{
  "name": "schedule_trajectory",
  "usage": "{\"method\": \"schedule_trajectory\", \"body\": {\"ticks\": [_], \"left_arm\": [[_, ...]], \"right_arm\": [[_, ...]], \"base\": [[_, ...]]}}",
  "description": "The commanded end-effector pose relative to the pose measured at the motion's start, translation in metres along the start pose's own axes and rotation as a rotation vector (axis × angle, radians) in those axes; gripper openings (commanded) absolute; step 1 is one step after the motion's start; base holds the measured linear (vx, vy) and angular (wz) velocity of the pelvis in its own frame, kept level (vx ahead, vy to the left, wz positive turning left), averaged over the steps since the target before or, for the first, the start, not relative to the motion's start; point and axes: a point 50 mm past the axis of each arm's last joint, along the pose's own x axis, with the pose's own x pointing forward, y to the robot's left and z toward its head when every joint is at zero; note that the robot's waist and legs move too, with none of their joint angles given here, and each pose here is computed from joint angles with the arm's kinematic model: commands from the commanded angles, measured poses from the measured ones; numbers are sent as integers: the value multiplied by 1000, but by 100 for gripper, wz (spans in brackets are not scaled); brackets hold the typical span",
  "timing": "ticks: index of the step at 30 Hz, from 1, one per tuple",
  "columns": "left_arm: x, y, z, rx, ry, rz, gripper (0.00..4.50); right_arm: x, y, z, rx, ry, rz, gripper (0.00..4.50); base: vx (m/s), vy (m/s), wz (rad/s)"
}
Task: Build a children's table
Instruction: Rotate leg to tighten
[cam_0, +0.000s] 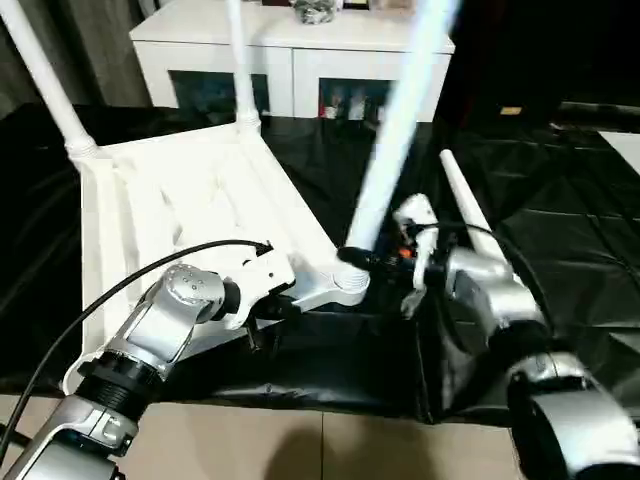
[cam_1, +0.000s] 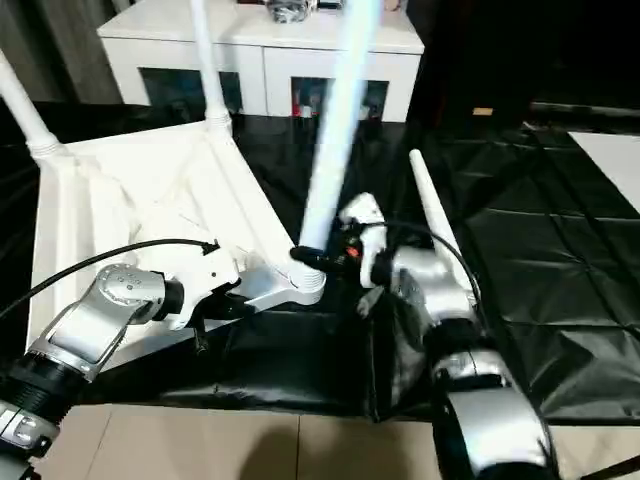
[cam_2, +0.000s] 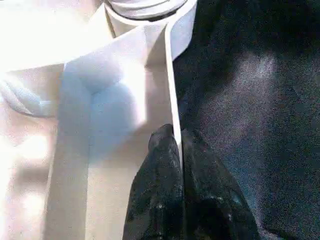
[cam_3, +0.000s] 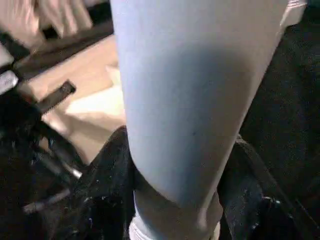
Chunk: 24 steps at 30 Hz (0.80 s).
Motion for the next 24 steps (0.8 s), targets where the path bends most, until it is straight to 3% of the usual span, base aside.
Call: {"method": "schedule_trajectory", "body": {"ticks": [1, 9, 18, 24], "left_arm": [[9, -13, 8, 66, -13, -94, 0], [10, -13, 8, 60, -15, -91, 0], [10, -15, 5, 47, -12, -90, 0], [9, -12, 5, 50, -7, -83, 0]], "right_arm": [[-13, -8, -28, 53, 98, -124, 189], [-20, -5, -40, -6, 141, -123, 188], [-28, 2, -66, 66, 29, -246, 188], [-31, 6, -72, 80, -30, -289, 188]], "base": [[0, 0, 0], [0, 0, 0], [0, 0, 0], [0, 0, 0]]}}
